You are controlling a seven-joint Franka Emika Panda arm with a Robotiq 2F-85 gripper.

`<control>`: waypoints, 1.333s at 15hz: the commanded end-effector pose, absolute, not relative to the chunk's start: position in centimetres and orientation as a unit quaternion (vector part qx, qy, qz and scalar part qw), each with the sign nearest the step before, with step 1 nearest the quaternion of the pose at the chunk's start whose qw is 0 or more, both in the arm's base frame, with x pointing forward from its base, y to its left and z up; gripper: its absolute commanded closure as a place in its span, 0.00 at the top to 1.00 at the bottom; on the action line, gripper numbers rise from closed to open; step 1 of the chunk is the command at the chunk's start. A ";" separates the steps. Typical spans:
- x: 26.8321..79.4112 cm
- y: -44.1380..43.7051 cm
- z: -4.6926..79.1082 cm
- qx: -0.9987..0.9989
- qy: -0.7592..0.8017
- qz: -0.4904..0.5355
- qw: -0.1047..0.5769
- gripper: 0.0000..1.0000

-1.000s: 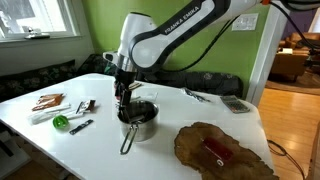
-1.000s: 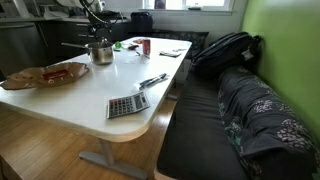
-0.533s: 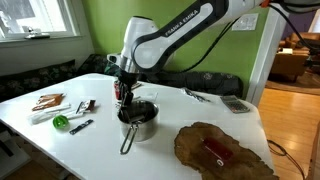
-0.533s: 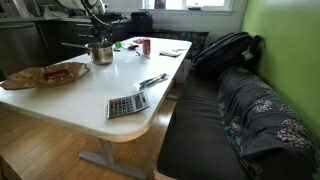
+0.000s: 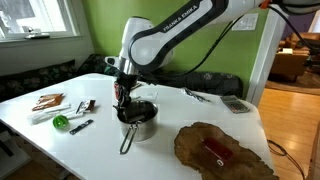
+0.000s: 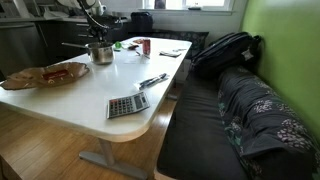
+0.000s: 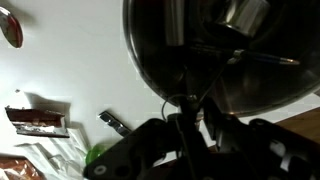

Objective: Move the measuring spoon from the pot to the brown object

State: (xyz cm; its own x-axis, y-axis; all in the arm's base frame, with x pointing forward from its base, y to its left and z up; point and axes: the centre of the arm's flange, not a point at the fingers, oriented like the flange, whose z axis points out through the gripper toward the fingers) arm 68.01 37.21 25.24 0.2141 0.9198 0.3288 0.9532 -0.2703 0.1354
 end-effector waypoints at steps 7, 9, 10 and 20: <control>65.0 40.0 32.1 -0.735 -0.660 -0.144 0.058 0.04; 63.1 41.2 35.5 -0.729 -0.671 -0.128 0.042 0.04; 62.2 41.6 37.2 -0.729 -0.673 -0.120 0.027 0.04; 47.7 40.8 47.6 -0.801 -0.593 -0.032 -0.082 0.04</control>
State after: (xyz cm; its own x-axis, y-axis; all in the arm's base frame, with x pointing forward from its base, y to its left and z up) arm 53.95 43.45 46.99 0.1860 0.9821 0.0312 0.9698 -0.1886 0.1548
